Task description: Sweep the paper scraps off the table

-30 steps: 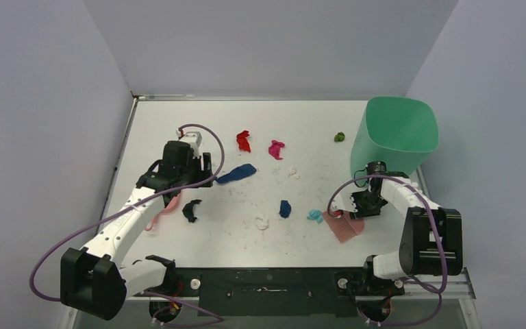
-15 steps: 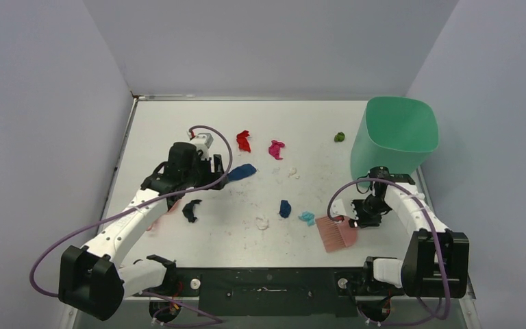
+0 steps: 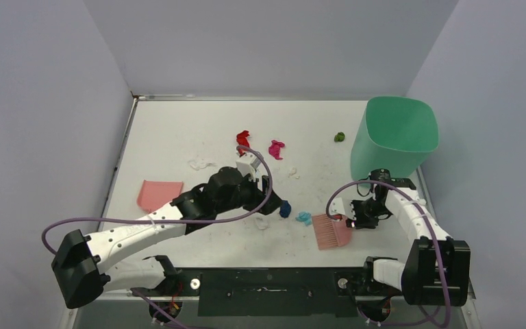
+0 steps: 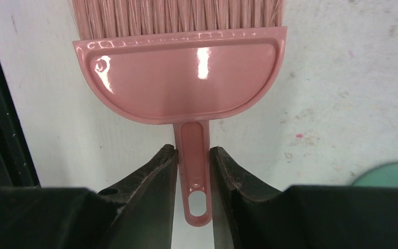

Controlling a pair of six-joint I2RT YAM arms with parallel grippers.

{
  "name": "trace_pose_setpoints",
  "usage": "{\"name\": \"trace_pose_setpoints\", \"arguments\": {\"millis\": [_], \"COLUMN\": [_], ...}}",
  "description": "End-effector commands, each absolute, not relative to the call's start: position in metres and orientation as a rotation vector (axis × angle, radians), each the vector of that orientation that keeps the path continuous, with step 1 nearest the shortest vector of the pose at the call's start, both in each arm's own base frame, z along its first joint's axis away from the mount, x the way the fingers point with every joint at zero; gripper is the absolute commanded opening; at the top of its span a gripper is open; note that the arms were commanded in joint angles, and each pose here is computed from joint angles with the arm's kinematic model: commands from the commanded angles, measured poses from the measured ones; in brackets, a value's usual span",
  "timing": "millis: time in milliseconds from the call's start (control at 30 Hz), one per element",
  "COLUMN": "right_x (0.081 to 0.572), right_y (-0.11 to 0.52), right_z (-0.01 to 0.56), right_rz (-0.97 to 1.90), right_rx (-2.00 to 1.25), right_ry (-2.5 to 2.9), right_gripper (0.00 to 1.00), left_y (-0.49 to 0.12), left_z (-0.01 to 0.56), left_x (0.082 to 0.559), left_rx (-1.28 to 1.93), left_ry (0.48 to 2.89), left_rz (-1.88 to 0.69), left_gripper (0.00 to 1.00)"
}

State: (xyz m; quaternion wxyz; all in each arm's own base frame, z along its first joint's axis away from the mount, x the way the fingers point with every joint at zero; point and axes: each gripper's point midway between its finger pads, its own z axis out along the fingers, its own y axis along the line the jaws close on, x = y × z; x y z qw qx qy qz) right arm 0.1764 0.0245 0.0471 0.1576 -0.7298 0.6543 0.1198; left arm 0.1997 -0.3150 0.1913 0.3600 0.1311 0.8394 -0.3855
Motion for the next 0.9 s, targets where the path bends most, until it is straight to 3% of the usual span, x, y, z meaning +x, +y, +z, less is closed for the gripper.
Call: {"name": "trace_pose_setpoints", "arguments": {"millis": [0,100,200,400,467,633,767,867], "right_x": [0.179,0.18,0.183,0.182,0.179,0.177,0.176,0.172], "right_y": [0.031,0.028,0.025,0.018,0.015,0.012,0.016,0.015], "right_z": [0.026,0.02,0.015,0.0,-0.005,-0.011,0.012,0.03], "right_rz": [0.412,0.44,0.447,0.492,0.506,0.487,0.448,0.426], "right_rx": [-2.059,-2.073,-2.066,-2.093,-2.108,-2.082,-2.006,-1.985], "right_ry": [1.876,1.879,1.885,1.919,1.938,1.947,1.876,1.83], "right_gripper": [0.21,0.27,0.48,0.58,0.52,0.2,0.09,0.07], "left_y": [-0.333,-0.333,-0.333,-0.334,-0.335,-0.348,-0.362,-0.375], "left_z": [0.214,0.204,0.196,0.187,0.186,0.194,0.189,0.182], "left_x": [0.194,0.181,0.173,0.165,0.165,0.169,0.166,0.165], "left_rx": [0.237,0.266,0.269,0.231,0.227,0.173,0.107,0.053], "left_ry": [2.075,2.111,2.125,2.139,2.145,2.103,2.105,2.103], "left_rz": [-1.071,-1.055,-1.047,-1.086,-1.087,-1.149,-1.215,-1.262], "left_gripper": [0.63,0.63,0.63,0.63,0.63,0.63,0.64,0.64]}}
